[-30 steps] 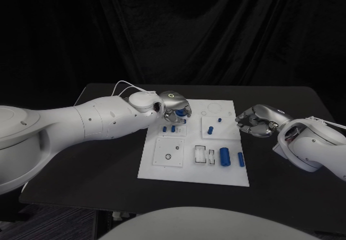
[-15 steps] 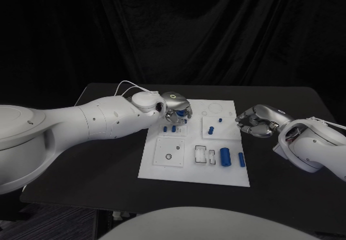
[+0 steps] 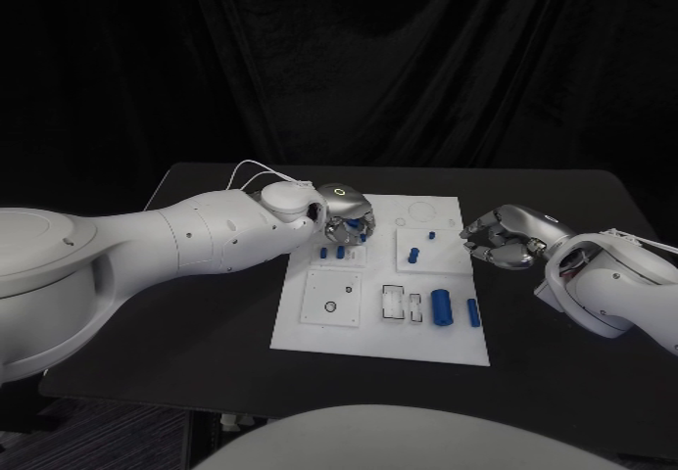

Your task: Assemble the parts on the task board

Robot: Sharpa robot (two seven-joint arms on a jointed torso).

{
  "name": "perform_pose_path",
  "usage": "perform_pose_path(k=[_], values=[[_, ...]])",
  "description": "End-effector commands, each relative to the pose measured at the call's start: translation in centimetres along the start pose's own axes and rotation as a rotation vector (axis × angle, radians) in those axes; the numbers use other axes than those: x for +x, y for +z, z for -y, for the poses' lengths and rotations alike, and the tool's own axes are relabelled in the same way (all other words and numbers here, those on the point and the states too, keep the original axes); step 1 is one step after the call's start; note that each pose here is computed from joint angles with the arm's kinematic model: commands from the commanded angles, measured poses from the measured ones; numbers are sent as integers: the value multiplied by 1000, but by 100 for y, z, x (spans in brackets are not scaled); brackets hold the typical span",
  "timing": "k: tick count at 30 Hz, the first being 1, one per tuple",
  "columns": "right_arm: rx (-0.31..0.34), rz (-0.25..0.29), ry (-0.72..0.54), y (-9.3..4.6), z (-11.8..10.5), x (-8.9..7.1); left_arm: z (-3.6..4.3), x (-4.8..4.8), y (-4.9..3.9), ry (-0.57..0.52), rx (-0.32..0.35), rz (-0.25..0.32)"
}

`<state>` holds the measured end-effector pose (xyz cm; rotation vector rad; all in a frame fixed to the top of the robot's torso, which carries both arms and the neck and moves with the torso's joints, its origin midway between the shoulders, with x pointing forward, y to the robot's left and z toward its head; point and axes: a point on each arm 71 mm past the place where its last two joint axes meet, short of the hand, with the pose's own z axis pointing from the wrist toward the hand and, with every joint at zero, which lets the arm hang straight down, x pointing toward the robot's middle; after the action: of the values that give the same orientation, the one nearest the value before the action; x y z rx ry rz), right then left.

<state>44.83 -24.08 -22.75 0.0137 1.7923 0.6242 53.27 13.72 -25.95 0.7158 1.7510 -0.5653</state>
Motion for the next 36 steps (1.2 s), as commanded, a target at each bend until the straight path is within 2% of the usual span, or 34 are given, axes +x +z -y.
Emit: perform_pose_path(k=[1,22,31,36], values=[[-2,13,5,-3,-8,0,25,36,12,1,7,-19],[3,9,4,-3,-3,4,24,56,4,1,-4,3],[8,6,3,-2,7,6,2,30,-68,7,0,63],[9,3,3,0,10,13,-27,-11,-147,11,-2,104]])
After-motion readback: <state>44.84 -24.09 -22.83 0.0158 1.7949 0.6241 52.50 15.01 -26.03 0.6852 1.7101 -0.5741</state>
